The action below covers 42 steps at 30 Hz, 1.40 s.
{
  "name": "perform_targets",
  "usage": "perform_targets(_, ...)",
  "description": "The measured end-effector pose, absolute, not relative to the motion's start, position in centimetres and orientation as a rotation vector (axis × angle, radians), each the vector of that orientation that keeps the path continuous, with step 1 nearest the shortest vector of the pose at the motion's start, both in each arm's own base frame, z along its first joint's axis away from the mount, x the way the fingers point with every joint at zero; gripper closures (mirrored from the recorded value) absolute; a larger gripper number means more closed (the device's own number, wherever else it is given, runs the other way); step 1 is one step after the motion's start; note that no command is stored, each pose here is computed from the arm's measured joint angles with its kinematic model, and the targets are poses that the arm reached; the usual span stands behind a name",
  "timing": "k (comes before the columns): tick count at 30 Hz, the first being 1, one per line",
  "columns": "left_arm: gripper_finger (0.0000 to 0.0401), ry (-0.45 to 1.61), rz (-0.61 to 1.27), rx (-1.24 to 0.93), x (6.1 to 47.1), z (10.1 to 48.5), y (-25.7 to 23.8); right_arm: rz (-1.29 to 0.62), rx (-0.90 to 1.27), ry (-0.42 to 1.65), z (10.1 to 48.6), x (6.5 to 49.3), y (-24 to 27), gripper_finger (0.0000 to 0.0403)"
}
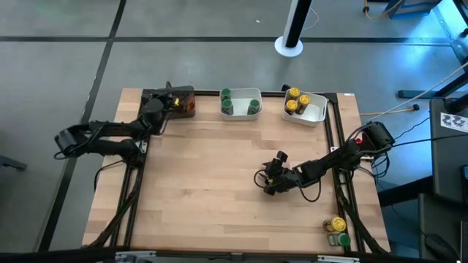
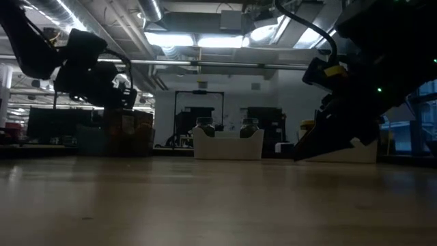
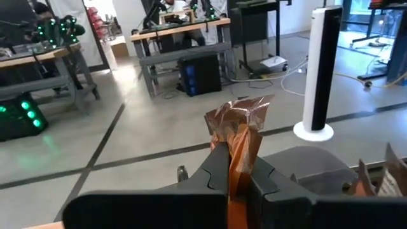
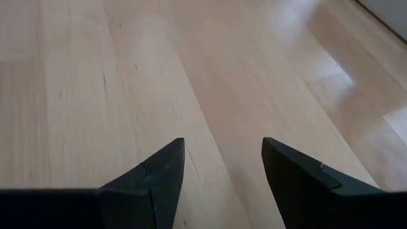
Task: Sort spices by type
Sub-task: Put the brown seasoning bag into the black bin, then put the yellow seasoning bottle into the right white bin
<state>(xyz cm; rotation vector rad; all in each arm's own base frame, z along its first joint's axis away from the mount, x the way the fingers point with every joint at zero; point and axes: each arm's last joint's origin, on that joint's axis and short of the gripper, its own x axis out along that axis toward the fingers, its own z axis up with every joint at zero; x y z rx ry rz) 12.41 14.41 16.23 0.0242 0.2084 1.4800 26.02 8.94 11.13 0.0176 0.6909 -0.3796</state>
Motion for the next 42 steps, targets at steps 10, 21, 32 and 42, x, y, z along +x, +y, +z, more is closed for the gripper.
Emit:
perform_targets(10, 0.0401, 0.313, 1.487, -0.016, 12.9, 13.7, 15.0, -0.372, 0.021, 0.694, 11.1, 26.0, 9.0, 0.0192)
perform_targets(21, 0.0401, 0.341, 1.486, -0.068, 13.1, 12.8, 14.9, -0.372, 0.022, 0.693, 11.1, 26.0, 9.0, 0.0192)
perform_targets(32, 0.0315, 0.34, 1.456, -0.039, 13.4, 13.2, 14.5, -0.372, 0.022, 0.693, 11.1, 26.0, 9.0, 0.0192)
perform_targets(42, 0.0265, 0.206, 1.345, 0.081, 14.0, 17.0, 12.3, -0.372, 0.021, 0.693, 11.1, 26.0, 9.0, 0.0192)
